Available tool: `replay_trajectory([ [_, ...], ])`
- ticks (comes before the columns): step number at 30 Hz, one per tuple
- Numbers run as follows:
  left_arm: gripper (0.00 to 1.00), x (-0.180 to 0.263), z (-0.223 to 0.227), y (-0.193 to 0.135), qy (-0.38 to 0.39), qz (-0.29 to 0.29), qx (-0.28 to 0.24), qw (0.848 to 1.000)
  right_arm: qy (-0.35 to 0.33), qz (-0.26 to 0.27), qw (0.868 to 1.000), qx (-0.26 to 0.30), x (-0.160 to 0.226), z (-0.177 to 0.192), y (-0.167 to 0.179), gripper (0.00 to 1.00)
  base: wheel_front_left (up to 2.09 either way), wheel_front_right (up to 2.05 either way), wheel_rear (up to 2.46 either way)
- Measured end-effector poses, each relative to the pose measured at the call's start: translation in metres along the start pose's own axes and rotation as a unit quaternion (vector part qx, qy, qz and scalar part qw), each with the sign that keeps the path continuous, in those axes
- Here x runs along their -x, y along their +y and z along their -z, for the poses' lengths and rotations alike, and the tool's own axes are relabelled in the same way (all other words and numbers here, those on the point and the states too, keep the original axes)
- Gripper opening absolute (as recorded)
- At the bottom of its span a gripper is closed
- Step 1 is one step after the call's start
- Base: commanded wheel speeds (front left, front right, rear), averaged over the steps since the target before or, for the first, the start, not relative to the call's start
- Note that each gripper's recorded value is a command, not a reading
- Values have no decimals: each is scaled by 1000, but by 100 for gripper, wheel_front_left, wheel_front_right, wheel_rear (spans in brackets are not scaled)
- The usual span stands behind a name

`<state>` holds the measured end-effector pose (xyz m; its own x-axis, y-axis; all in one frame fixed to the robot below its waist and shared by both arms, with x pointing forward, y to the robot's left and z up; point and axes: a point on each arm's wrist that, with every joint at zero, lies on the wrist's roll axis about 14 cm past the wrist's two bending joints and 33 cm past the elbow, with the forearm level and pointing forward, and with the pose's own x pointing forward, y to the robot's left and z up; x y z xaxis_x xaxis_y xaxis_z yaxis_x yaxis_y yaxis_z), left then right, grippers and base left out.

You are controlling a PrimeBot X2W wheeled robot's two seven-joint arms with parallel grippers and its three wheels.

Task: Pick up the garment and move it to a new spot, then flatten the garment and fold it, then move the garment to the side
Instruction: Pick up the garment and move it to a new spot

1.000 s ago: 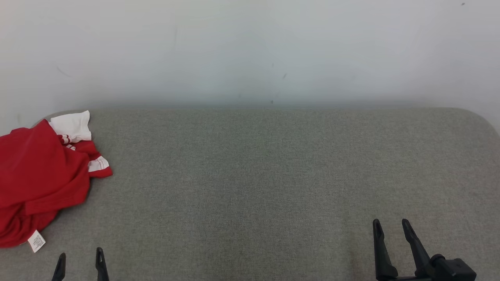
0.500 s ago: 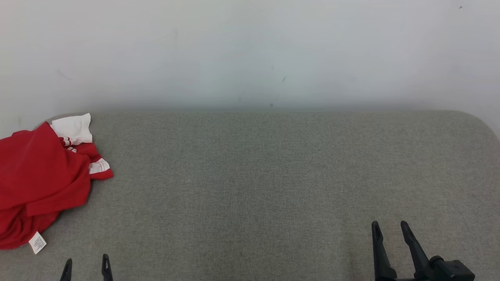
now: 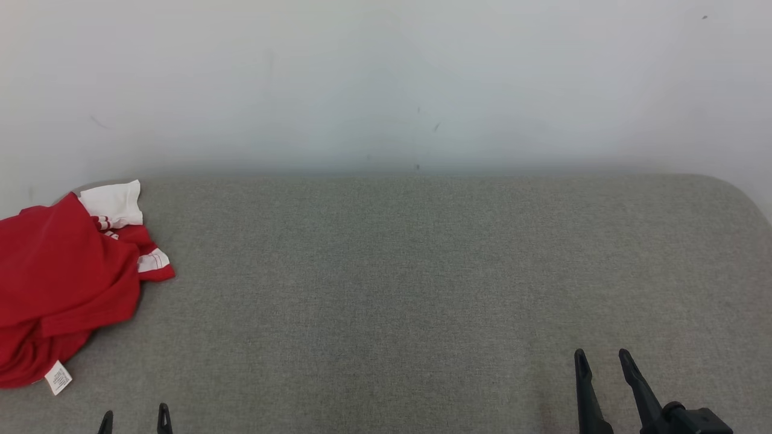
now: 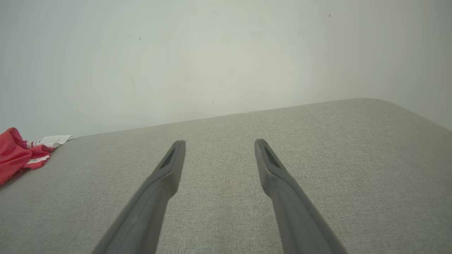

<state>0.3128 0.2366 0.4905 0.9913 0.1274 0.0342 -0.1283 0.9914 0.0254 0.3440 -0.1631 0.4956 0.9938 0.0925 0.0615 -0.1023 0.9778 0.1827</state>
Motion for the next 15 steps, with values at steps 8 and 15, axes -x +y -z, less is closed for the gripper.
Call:
replay_trajectory([
  [8, 100, 3, 2, 5, 4, -8, 1, 1000, 3, -3, 1000, 0, -2, 2, 1, 100, 0, 0, 0],
  [15, 100, 8, 2, 17, 3, -28, 5, 1000, 9, -17, 1000, -1, -8, 5, 10, 100, 0, 0, 0],
])
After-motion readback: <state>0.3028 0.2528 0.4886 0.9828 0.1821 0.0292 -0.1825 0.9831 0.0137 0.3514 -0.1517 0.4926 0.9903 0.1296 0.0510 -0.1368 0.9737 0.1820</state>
